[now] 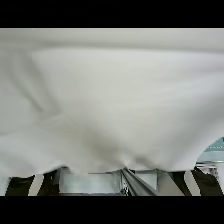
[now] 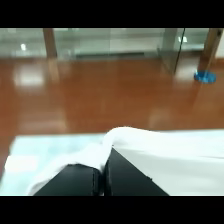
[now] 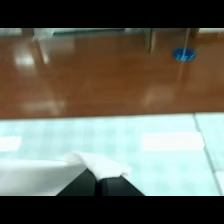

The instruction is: Fold the shirts.

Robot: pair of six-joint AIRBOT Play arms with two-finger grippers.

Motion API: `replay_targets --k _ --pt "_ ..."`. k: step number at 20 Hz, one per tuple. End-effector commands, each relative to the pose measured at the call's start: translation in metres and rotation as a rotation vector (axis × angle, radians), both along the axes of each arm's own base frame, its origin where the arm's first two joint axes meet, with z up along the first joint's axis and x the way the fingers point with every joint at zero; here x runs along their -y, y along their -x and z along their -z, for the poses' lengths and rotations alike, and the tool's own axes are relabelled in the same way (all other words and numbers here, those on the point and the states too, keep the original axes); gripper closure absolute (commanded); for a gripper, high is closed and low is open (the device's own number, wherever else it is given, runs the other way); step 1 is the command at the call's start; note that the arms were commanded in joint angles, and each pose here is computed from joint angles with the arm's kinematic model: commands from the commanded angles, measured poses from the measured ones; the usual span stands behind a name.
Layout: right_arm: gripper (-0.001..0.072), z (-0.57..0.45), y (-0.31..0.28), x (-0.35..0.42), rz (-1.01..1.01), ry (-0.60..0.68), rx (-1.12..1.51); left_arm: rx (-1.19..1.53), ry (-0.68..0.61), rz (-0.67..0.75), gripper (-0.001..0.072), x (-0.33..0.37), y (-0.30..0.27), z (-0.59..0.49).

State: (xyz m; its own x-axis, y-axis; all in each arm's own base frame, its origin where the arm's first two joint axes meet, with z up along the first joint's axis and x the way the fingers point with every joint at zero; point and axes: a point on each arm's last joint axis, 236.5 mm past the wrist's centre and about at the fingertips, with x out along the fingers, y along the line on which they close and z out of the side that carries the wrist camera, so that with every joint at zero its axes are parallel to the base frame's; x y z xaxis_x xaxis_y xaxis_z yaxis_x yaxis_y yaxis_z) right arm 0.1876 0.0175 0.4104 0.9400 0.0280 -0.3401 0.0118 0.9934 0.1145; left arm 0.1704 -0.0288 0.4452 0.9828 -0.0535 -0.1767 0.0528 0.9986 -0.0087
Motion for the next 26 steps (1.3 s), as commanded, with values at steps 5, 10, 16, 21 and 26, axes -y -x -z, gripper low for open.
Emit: replay_targets --k 5,10,16,21,26 --pt "0.0687 0.168 -0.089 -0.012 -0.140 -0.225 -0.350 -0.500 0.230 0.200 0.0681 0.022 -0.122 0.200" --pt "0.0688 0.275 -0.190 0.008 -0.127 -0.348 -0.472 -0.620 0.324 0.178 0.0681 0.033 -0.221 0.302" --pt "0.0687 0.372 -0.325 0.009 -0.122 -0.420 -0.621 -0.627 0.443 0.058 0.0681 0.030 -0.350 0.372" --pt "0.0688 0.411 -0.382 0.003 -0.103 -0.568 -0.693 -0.764 0.575 -0.019 0.0680 0.033 -0.387 0.435" --pt "0.0687 0.422 -0.356 -0.009 -0.173 -0.592 -0.817 -0.912 0.489 0.074 0.0679 0.040 -0.356 0.448"
